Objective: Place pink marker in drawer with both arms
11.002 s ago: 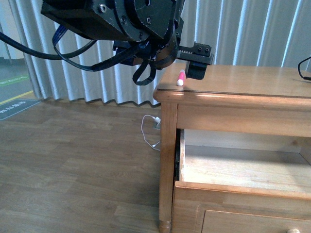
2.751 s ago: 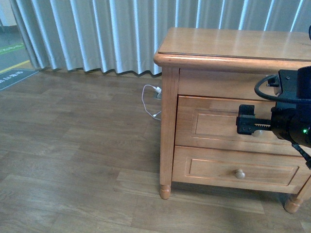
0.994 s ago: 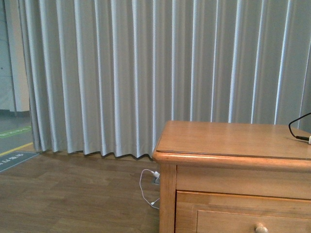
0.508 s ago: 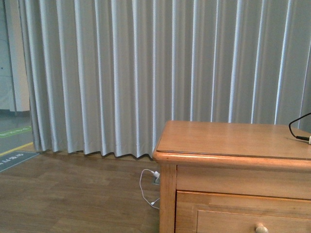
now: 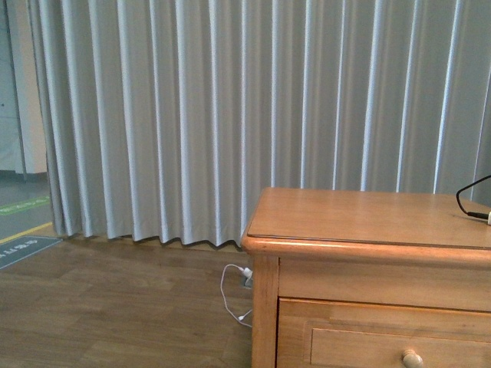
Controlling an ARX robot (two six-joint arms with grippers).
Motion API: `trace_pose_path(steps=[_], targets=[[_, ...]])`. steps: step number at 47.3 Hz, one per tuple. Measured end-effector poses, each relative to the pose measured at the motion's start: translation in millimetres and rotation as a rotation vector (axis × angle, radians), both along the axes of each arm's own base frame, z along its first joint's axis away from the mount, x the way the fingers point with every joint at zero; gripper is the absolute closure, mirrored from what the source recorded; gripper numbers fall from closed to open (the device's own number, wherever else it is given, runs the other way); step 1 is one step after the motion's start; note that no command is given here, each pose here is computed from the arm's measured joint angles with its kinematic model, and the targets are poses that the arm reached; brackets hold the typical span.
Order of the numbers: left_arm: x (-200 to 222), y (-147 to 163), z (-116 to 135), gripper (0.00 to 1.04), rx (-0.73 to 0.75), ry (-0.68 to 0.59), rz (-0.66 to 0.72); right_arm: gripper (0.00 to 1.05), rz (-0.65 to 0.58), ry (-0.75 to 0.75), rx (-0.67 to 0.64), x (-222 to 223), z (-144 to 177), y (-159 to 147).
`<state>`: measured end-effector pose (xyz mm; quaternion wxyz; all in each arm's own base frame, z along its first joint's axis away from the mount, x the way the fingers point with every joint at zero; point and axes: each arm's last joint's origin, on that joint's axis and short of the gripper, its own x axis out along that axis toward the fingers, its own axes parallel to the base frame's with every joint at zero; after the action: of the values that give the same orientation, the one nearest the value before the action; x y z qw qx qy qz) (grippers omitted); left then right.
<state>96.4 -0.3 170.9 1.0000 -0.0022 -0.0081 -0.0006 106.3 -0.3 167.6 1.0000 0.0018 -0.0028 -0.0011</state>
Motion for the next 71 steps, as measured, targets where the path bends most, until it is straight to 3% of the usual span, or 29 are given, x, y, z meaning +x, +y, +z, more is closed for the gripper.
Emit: trace_pose_path(steps=[24, 45, 49, 71], targets=[[0.0, 0.0, 0.0, 0.06, 0.000, 0.000, 0.000, 1.03, 0.000, 0.003, 0.000, -8.7, -2.3, 0.0], [0.0, 0.0, 0.0, 0.06, 0.000, 0.000, 0.000, 0.26, 0.000, 0.003, -0.002, -8.7, -2.4, 0.0], [0.0, 0.0, 0.0, 0.06, 0.000, 0.000, 0.000, 0.07, 0.000, 0.003, -0.002, -8.7, -2.4, 0.0], [0.0, 0.0, 0.0, 0.06, 0.000, 0.000, 0.000, 0.09, 0.000, 0.003, -0.002, -8.7, -2.4, 0.0]])
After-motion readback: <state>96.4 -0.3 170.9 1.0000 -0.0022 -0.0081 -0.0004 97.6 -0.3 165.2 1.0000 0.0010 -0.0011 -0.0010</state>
